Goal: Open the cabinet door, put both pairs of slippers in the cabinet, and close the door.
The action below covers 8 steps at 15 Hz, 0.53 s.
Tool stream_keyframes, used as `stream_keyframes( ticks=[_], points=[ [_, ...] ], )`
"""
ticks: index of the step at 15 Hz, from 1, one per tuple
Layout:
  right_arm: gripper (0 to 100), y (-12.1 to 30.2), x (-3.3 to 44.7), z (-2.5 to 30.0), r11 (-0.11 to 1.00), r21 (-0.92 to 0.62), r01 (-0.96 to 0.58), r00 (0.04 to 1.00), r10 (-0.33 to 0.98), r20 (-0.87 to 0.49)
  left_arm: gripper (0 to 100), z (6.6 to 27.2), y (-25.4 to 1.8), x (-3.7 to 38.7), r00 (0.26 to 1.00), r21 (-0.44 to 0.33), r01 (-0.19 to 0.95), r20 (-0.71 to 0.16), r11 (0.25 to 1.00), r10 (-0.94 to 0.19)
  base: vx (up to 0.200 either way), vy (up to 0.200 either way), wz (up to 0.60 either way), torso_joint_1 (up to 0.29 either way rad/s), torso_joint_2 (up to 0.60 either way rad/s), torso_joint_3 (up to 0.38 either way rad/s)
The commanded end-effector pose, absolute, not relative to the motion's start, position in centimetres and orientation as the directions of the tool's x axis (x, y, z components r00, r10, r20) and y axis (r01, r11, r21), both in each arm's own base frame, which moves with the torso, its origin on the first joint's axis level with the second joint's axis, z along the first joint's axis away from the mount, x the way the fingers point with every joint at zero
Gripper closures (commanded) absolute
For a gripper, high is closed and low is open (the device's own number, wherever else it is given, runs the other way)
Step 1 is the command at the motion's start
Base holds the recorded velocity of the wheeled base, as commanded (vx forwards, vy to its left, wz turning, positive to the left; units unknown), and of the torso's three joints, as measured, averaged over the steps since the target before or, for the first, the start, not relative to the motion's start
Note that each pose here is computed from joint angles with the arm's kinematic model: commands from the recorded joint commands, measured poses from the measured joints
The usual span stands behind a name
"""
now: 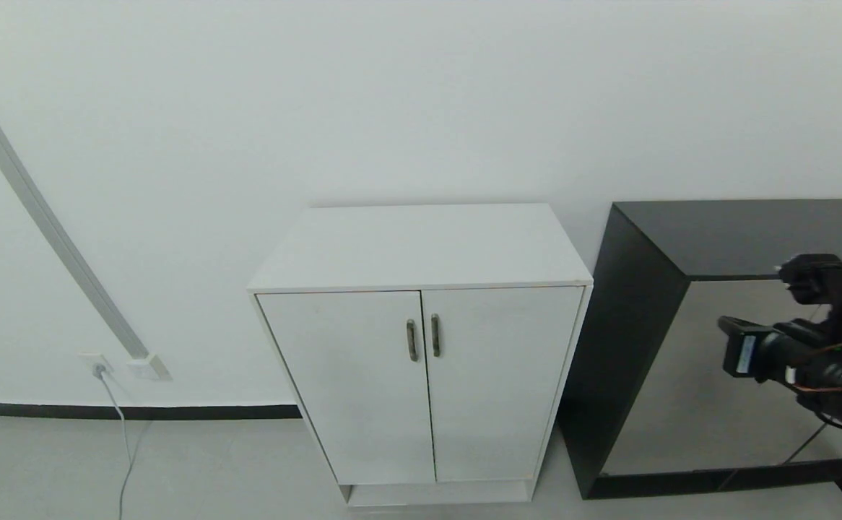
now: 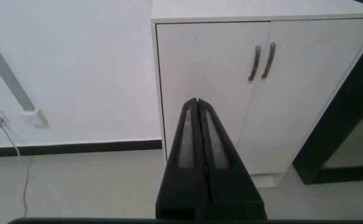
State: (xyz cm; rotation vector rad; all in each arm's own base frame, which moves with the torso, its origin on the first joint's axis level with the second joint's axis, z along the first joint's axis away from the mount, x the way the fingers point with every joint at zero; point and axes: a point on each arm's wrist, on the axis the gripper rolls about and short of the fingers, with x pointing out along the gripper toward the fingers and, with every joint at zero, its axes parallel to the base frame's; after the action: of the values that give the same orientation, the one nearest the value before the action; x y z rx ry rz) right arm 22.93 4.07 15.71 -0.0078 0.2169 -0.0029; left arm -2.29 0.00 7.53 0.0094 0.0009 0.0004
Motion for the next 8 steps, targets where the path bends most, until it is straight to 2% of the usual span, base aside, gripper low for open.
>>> stream_keyframes(
  ticks=[1,5,8],
  points=[
    [100,0.8,15.6,17.6,0.994,0.006,0.112,0.983,-0.11,-0.146,100,7.5,0.0,-2.3,1.0,0.009,-0.002,-0.002,1.0,0.002,0.0,0.0,0.0,0.0,0.0,0.0],
    [100,0.2,6.9,17.9,0.998,0.008,0.057,0.985,-0.055,-0.165,100,7.5,0.0,-2.3,1.0,0.008,0.0,-0.002,1.0,0.0,0.0,0.0,0.0,0.0,0.0,0.0],
    [100,-0.1,2.5,16.6,0.999,0.012,0.043,0.988,-0.041,-0.15,100,7.5,0.0,-2.3,1.0,0.009,0.0,-0.002,1.0,0.0,0.0,0.0,0.0,0.0,0.0,0.0]
  ],
)
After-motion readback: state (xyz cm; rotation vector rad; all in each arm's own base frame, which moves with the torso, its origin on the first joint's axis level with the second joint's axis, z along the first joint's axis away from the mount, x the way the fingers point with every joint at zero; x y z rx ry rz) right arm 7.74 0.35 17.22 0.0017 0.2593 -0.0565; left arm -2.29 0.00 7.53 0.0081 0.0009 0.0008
